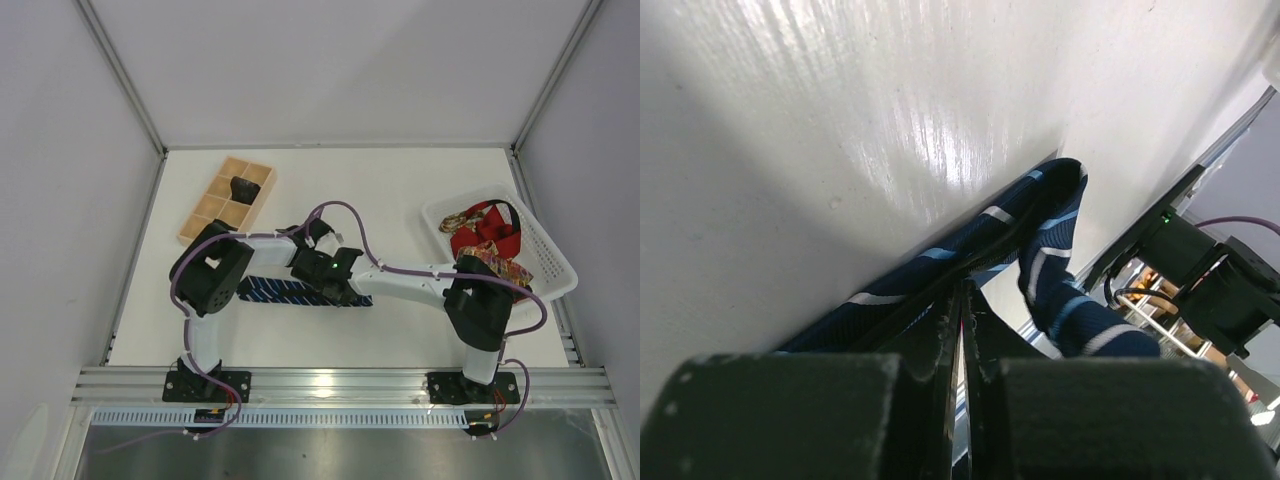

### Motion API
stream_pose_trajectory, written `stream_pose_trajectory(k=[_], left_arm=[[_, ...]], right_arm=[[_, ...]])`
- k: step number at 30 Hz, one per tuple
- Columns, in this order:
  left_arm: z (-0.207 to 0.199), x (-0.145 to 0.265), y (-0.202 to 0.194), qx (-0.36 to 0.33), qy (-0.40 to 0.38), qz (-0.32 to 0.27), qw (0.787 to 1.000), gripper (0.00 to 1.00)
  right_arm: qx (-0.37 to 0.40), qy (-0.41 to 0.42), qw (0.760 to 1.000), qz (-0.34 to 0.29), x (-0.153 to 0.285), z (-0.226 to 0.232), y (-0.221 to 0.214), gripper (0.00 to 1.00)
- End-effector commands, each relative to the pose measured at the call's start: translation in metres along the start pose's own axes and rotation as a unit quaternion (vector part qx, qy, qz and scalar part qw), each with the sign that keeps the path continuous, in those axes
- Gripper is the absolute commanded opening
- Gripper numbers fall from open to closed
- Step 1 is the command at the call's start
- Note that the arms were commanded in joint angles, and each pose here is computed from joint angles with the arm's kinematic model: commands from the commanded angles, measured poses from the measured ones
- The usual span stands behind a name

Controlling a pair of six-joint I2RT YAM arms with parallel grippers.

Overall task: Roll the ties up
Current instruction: Roll the tie

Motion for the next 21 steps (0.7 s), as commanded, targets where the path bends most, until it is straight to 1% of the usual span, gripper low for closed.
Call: stream_pose_trajectory(k=[1, 2, 4, 5, 7, 8, 9, 10, 11, 12, 14, 15, 16, 17, 18, 21], left_arm=[[0.006, -0.008, 0.003, -0.019, 0.028, -0.009, 0.999, 0.07], [0.006, -0.008, 0.003, -0.017, 0.028, -0.009, 0.999, 0.07], [0.007, -0.008, 0.002, -0.018, 0.029, -0.009, 0.999, 0.07], [0.007, -0.008, 0.002, -0.018, 0.03, -0.009, 0.999, 0.07], [0.007, -0.009, 0.002, -0.018, 0.031, -0.007, 0.999, 0.07], [0.007, -0.008, 0.003, -0.019, 0.03, -0.008, 0.999, 0.07], [0.007, -0.008, 0.003, -0.017, 0.031, -0.009, 0.999, 0.07], [0.007, -0.008, 0.003, -0.018, 0.031, -0.009, 0.999, 0.07], [0.006, -0.008, 0.003, -0.016, 0.031, -0.01, 0.999, 0.07], [0.005, -0.007, 0.003, -0.019, 0.029, -0.01, 0.999, 0.07], [0.005, -0.006, 0.004, -0.019, 0.032, -0.012, 0.999, 0.07], [0.004, -0.005, 0.005, -0.019, 0.031, -0.013, 0.999, 0.07], [0.005, -0.006, 0.004, -0.019, 0.032, -0.011, 0.999, 0.07], [0.005, -0.006, 0.004, -0.017, 0.031, -0.011, 0.999, 0.07], [0.005, -0.006, 0.004, -0.018, 0.031, -0.011, 0.999, 0.07], [0.004, -0.005, 0.004, -0.017, 0.032, -0.012, 0.999, 0.08]], right_arm=[[-0.014, 0.139, 0.99, -0.009, 0.013, 0.023, 0.006, 0.49], [-0.021, 0.17, 0.985, -0.013, 0.022, 0.029, 0.011, 0.53], [-0.04, 0.219, 0.975, -0.01, 0.019, 0.027, 0.013, 0.59], [-0.052, 0.258, 0.965, -0.009, 0.03, 0.027, 0.014, 0.68], [-0.094, 0.288, 0.953, -0.006, 0.024, 0.016, 0.018, 0.73], [-0.105, 0.326, 0.94, 0.007, 0.028, 0.016, 0.018, 0.74], [-0.129, 0.352, 0.927, -0.004, 0.027, 0.007, 0.024, 0.75], [-0.143, 0.384, 0.912, 0.01, 0.031, 0.007, 0.024, 0.76], [-0.156, 0.396, 0.905, 0.013, 0.032, 0.003, 0.025, 0.76], [-0.169, 0.419, 0.892, -0.002, 0.036, 0.001, 0.032, 0.75], [-0.212, 0.456, 0.864, 0.031, 0.032, -0.007, 0.028, 0.74], [-0.223, 0.49, 0.843, 0.018, 0.034, -0.007, 0.038, 0.73], [-0.234, 0.522, 0.819, 0.044, 0.034, -0.009, 0.032, 0.72], [-0.247, 0.529, 0.81, 0.051, 0.035, -0.009, 0.034, 0.7], [-0.25, 0.535, 0.806, 0.049, 0.035, -0.009, 0.036, 0.7], [-0.262, 0.536, 0.8, 0.07, 0.03, -0.011, 0.033, 0.69]])
Point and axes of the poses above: each gripper's point midway between its finger pads, its own x axis back along the fingers, its own z axis along the line the jaws close on, y = z × x, the point moved 4 cm from there along x, back along the fingers, and after that the axes turned 10 degrees about -x, right-handed, at the moved point
